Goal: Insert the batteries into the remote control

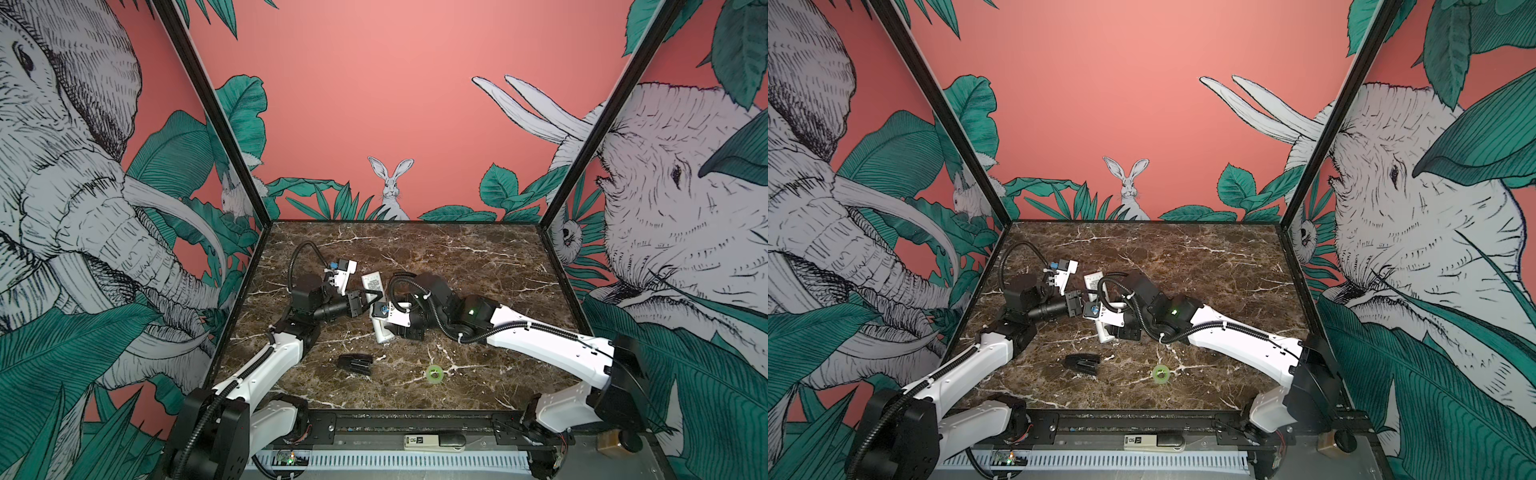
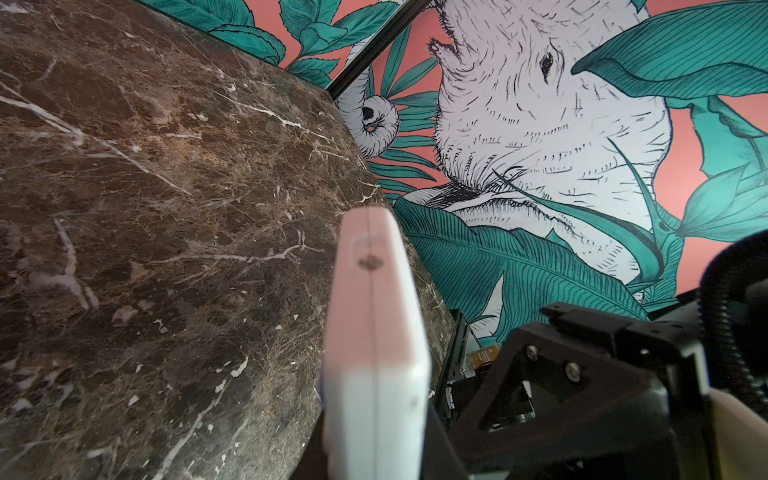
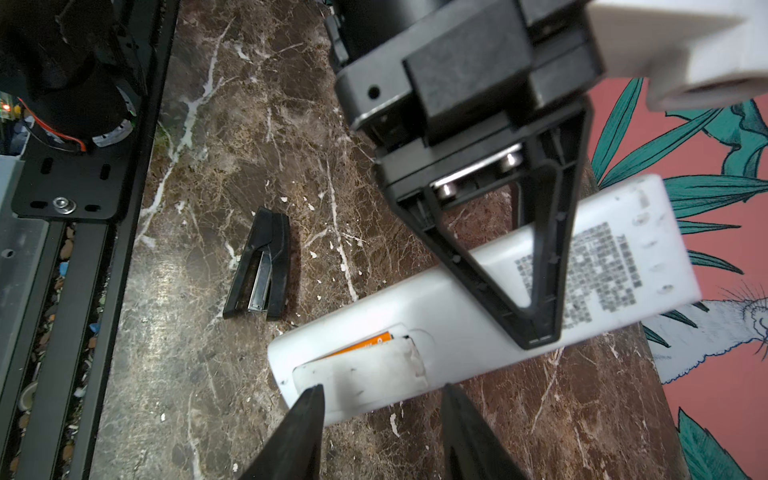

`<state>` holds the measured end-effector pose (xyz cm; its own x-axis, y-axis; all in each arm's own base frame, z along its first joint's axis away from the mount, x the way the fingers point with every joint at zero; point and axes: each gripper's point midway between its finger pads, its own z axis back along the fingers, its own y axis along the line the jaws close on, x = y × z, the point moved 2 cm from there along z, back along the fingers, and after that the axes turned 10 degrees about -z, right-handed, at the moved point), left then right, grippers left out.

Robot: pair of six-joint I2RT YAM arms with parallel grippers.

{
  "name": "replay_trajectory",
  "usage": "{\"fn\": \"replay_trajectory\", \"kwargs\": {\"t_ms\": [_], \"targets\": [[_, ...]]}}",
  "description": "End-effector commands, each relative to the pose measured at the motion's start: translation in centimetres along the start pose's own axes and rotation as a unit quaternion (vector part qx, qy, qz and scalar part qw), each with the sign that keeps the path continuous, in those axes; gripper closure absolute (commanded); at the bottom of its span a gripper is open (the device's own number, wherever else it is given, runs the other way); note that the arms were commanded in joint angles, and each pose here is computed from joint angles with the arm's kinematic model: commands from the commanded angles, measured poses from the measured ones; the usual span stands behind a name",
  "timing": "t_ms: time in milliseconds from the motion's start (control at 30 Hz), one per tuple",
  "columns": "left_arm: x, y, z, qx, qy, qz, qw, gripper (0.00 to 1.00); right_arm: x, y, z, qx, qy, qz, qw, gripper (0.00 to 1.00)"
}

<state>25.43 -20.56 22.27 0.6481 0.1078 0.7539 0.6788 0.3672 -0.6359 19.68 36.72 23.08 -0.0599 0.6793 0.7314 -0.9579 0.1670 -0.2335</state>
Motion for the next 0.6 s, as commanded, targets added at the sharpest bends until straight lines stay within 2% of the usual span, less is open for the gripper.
{"fn": "replay_trajectory", "kwargs": {"t_ms": [0, 567], "targets": [[0.74, -1.14, 0.09, -0.022, -0.009, -0.020, 1.000, 1.00, 1.65, -0.44, -0.02, -0.017, -0.019, 0.019, 0.999, 0.54], [0.78, -1.12, 0.11, -0.020, -0.011, -0.019, 1.000, 1.00, 1.31, -0.19, -0.89, -0.030, 0.000, 0.037, 0.999, 0.58]]}}
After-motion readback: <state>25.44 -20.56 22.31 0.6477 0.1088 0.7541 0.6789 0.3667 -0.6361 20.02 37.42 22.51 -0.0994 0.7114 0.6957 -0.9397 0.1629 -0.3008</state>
